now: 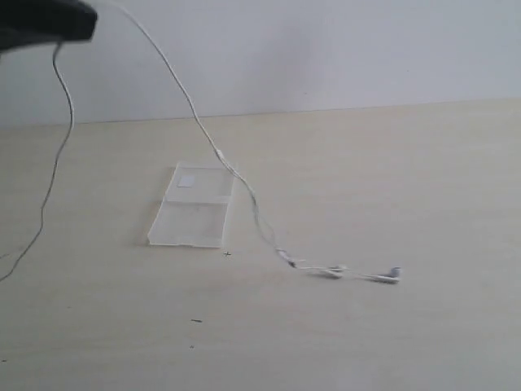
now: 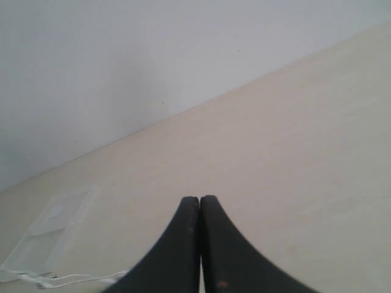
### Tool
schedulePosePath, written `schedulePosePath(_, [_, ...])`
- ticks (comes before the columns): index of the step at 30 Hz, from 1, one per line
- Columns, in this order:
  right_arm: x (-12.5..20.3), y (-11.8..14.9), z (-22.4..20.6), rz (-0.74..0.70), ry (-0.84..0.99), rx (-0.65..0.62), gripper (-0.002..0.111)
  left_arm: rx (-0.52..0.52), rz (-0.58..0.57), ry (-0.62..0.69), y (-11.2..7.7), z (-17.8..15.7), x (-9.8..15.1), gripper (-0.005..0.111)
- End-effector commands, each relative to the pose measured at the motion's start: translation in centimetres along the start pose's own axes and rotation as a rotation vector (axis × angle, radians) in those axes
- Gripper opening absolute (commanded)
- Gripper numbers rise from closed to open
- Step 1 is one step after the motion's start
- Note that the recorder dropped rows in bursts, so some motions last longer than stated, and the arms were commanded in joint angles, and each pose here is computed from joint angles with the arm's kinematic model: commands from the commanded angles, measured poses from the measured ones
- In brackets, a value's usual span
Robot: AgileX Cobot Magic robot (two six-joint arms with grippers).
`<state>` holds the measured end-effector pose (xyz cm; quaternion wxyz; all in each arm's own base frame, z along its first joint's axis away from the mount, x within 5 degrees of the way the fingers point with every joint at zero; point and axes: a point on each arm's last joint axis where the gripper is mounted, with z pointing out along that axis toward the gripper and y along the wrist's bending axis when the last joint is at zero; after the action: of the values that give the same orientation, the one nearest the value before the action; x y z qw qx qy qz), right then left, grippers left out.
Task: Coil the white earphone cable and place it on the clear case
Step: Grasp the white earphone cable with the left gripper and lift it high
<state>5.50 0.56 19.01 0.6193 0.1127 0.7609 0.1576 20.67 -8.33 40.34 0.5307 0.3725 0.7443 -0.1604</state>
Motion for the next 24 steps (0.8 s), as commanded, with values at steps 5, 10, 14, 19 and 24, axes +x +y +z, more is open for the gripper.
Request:
schedulePosePath(5, [0.1,-0.1,0.0,-0.002,-0.01,0.004,0.0,0.058,0.025,-0.14,-1.4,-4.6,-6.0,0.0])
schedulePosePath(10, [0.1,-0.1,0.0,-0.002,-0.01,0.004,0.0,0.041,0.054,-0.214,-1.9,-6.9,-8.6,0.0])
schedulePosePath(14, [0.1,-0.1,0.0,-0.002,-0.01,0.004,0.0,0.04,0.083,-0.251,-2.3,-8.3,-10.0,0.0])
schedulePosePath(19, [-0.1,0.0,0.0,-0.002,-0.032,-0.005,0.0,0.044,0.082,-0.297,-2.9,-10.3,-11.7,0.0])
schedulePosePath(24, [-1.4,0.7,-0.2,0.464,-0.144,-0.124,0.0,0.021,0.083,-0.205,-3.4,-12.1,-12.1,0.0])
